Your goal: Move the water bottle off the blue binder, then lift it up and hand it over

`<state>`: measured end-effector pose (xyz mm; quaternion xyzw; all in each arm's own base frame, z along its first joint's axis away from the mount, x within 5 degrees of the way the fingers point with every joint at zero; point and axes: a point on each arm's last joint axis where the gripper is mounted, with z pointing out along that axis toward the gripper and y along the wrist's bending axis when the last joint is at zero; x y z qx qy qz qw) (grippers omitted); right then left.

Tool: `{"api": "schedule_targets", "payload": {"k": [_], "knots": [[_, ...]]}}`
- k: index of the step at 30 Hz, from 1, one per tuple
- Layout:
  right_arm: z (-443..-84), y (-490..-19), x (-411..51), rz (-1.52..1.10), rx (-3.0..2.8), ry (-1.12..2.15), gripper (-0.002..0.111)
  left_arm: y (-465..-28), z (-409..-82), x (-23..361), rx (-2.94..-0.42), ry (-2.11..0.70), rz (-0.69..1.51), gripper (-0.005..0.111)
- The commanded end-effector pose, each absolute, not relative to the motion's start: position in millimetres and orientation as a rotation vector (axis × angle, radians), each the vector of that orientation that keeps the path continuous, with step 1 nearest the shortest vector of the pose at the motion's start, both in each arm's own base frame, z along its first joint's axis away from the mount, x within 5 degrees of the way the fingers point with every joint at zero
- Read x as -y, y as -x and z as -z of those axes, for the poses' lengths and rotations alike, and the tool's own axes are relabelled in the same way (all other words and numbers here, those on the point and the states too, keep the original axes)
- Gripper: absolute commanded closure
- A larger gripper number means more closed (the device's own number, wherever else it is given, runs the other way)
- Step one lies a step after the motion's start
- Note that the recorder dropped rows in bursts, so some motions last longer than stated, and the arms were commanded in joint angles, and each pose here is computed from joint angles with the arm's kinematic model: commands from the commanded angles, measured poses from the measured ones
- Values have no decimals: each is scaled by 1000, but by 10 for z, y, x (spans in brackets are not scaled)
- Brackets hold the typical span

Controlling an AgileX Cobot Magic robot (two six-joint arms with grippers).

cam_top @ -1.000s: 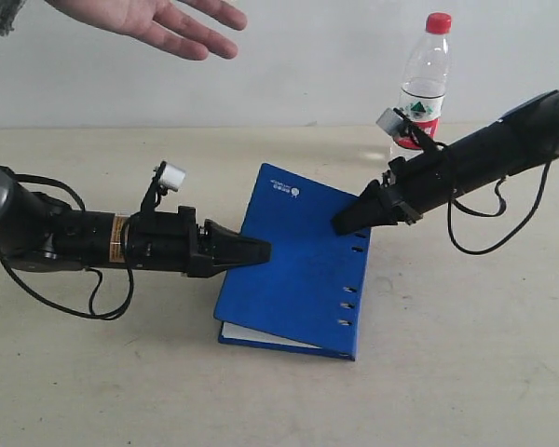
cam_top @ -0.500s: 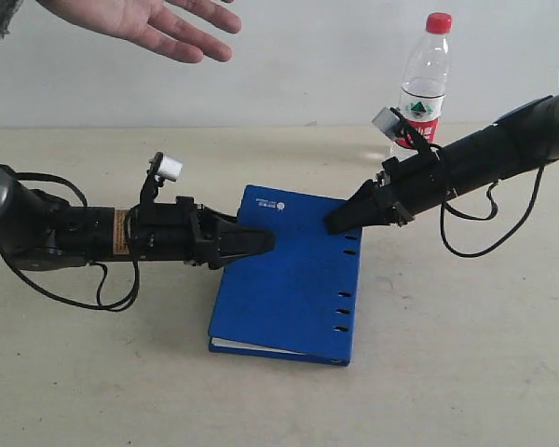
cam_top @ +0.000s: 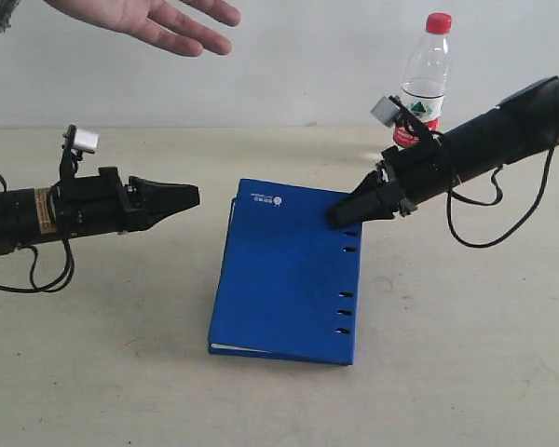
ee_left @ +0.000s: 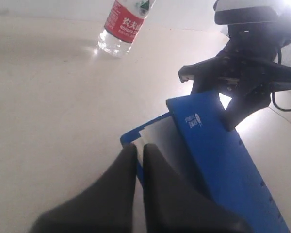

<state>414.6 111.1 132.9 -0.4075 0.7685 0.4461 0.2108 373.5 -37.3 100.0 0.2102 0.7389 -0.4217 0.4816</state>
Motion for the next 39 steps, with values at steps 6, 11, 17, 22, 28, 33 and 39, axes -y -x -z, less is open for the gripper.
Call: {"api": "schedule_targets", "payload": {"k": [6,11,17,22,28,33,39], "knots": [[-2026,-4035,-1079,-1052,-1985,1283,108,-3345,-1546,267,-1613,-544,549,102],[-2023,-4031,-1084,-1053,-1992,1283,108,-3133,-1732,243,-1564,-603,372,102],[-1784,-3908,-1241,-991,-2143,1496,78,-3135,-1718,238,-1579,-606,363,102],[-1648,-3801,-1482,-987,-2198,1615,60,-3135,-1718,238,-1579,-606,363,102],[-1653,-3710,-1731,-1019,-2106,1701,62,-3137,-1717,234,-1580,-605,357,102],[-1659,-3700,-1761,-1021,-2071,1721,91,-3139,-1705,229,-1594,-606,351,102],[-1659,-3700,-1761,-1009,-2027,1756,108,-3140,-1697,226,-1600,-612,342,102]]}}
